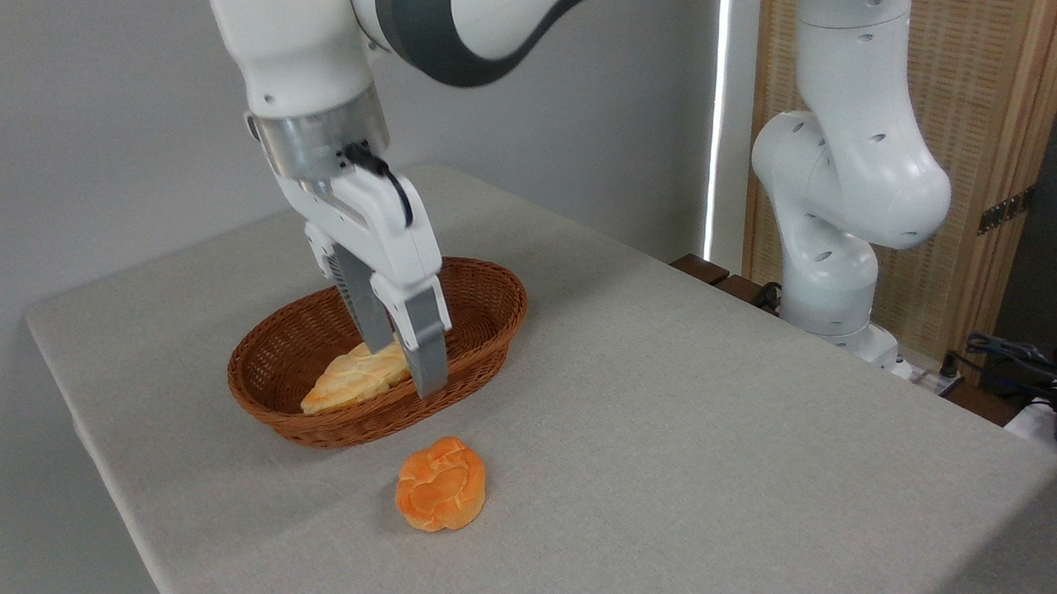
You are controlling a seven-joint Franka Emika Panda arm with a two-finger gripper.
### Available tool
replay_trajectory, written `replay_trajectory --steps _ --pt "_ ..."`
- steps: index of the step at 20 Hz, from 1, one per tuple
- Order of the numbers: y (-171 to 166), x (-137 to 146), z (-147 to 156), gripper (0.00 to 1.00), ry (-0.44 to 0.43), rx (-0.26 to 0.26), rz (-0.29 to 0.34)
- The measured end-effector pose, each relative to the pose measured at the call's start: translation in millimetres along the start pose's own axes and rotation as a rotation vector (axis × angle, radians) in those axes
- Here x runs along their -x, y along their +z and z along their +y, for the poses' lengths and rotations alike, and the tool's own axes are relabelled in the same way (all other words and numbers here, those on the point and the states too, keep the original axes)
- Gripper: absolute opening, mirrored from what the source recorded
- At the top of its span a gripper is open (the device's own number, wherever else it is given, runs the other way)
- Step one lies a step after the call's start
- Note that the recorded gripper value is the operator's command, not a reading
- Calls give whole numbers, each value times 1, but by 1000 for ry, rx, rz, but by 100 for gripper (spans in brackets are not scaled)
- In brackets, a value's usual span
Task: Put bread into the basket
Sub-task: 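Move the gripper out of the basket and lower it onto the orange bun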
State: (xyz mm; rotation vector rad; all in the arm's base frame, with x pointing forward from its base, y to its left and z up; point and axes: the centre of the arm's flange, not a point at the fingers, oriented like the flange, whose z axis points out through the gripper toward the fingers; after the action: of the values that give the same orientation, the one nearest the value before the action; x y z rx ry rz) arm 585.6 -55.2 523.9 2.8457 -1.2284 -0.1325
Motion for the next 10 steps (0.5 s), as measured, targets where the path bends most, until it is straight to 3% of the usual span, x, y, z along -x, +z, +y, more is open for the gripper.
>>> replay_trajectory --steps 4,10 --pt "32 6 -8 100 73 23 -24" --pt "71 -2 -27 100 75 -2 -9"
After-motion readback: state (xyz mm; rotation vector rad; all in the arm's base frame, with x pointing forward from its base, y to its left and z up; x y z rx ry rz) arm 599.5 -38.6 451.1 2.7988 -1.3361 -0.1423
